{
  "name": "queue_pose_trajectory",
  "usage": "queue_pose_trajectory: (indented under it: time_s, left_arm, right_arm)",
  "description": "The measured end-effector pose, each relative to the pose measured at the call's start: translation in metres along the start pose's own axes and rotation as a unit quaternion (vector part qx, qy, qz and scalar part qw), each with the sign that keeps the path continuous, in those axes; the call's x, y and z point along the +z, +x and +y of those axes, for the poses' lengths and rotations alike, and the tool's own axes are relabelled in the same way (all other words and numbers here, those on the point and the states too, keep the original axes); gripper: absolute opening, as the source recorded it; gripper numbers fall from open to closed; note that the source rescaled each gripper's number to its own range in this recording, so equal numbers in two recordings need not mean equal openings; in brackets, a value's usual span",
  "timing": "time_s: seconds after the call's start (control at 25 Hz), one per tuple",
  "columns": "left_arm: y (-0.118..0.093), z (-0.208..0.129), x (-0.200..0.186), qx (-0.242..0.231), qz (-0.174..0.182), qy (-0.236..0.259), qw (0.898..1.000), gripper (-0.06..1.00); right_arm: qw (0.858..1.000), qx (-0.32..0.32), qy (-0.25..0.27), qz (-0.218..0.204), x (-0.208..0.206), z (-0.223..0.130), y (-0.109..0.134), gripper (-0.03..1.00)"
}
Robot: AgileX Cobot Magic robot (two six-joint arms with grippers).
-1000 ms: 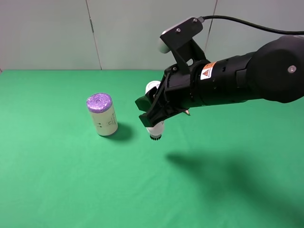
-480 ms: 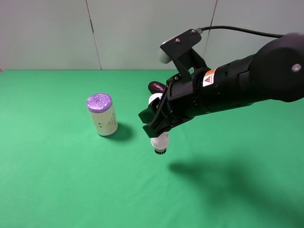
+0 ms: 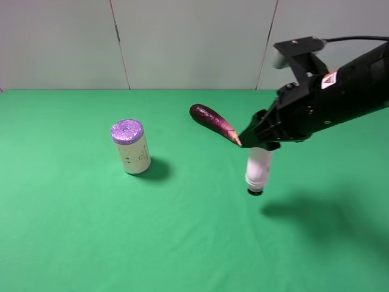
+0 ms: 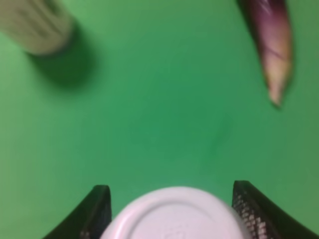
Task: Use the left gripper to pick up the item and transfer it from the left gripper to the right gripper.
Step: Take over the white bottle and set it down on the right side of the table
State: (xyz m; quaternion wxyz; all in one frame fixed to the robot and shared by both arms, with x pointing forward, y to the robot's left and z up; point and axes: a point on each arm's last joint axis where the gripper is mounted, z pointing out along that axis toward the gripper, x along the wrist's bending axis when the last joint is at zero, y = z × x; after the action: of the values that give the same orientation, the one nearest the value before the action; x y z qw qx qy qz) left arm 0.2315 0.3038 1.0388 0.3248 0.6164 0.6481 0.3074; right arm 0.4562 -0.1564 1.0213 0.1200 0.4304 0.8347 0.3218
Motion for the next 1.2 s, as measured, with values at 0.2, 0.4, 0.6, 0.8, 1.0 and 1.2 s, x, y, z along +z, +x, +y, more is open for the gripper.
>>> queue_pose_trajectory:
  time_s: [0.2,0.4,0.6,0.8,1.0,1.2]
  left_arm:
    - [0.000,0.000,0.000,-0.003,0.004,0.000,1.000,1.00]
    - [0.000,0.000,0.000,-0.003,0.004,0.000,1.000,1.00]
    - [0.000,0.000,0.000,-0.003,0.004,0.000,1.000,1.00]
    - [0.000,0.000,0.000,-0.003,0.004,0.000,1.000,1.00]
    - [0.000,0.000,0.000,-0.004,0.006,0.000,1.000,1.00]
    - [0.000,0.000,0.000,-0.004,0.006,0.000,1.000,1.00]
  right_arm:
    - [0.996,0.074,0.043,-0.035,-0.006,-0.011,-0.035,0.04]
    - [0.986,0.130,0.078,-0.064,-0.014,-0.023,-0.063,0.04]
    - [0.981,0.142,0.104,-0.080,-0.018,-0.031,-0.074,0.04]
    - [0.980,0.141,0.110,-0.083,-0.018,-0.032,-0.074,0.04]
    - [0.977,0.144,0.139,-0.076,-0.011,-0.037,-0.075,0.04]
    - [0.970,0.154,0.176,-0.070,0.008,-0.044,-0.080,0.03]
